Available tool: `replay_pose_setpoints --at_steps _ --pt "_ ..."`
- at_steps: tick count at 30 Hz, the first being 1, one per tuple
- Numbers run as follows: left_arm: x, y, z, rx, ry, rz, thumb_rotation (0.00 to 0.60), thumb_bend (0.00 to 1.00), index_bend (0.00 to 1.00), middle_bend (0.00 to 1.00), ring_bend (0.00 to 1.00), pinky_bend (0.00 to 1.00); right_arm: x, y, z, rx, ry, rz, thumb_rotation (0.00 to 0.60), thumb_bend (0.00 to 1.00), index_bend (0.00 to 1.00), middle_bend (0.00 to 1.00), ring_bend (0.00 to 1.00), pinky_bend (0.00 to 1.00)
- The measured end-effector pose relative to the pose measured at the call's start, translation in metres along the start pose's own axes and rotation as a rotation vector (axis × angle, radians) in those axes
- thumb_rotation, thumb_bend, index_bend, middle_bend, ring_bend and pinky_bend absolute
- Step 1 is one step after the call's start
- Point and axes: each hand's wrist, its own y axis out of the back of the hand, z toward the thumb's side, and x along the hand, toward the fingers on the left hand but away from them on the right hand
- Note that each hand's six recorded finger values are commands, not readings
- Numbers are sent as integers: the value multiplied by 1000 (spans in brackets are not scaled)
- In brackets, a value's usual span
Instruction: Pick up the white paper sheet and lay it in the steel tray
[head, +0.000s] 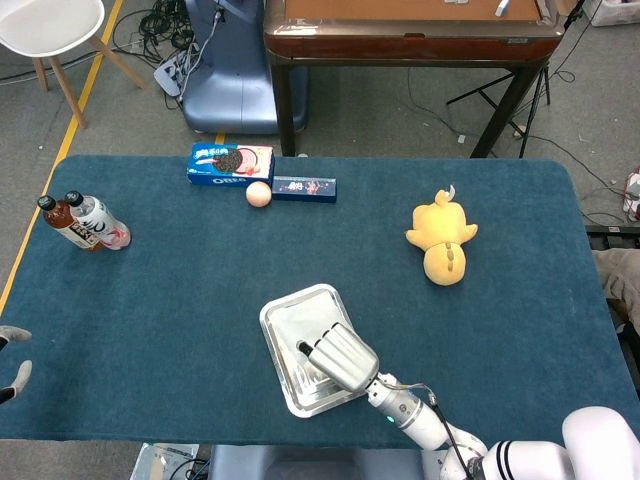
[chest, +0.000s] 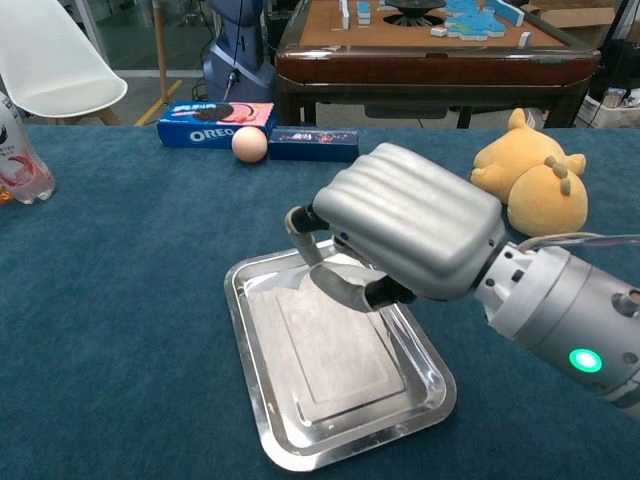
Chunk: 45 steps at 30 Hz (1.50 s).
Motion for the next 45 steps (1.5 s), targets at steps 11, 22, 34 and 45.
replay_pose_setpoints --at_steps 11,22,34,45 --pt "-1 1 0 -1 1 3 600 355 387 343 237 378 5 0 3 -44 7 16 600 434 629 1000 1000 1000" --pt "-1 1 1 3 -1 3 600 355 387 343 236 378 15 1 5 -92 13 80 600 96 407 1000 1000 1000" --pt "-1 -1 0 8 2 -1 600 355 387 343 237 378 27 7 5 -131 22 139 600 0 290 1000 1000 1000" --pt "-1 -1 1 10 1 -1 600 355 387 343 237 378 32 10 7 -168 38 170 600 0 267 1000 1000 1000"
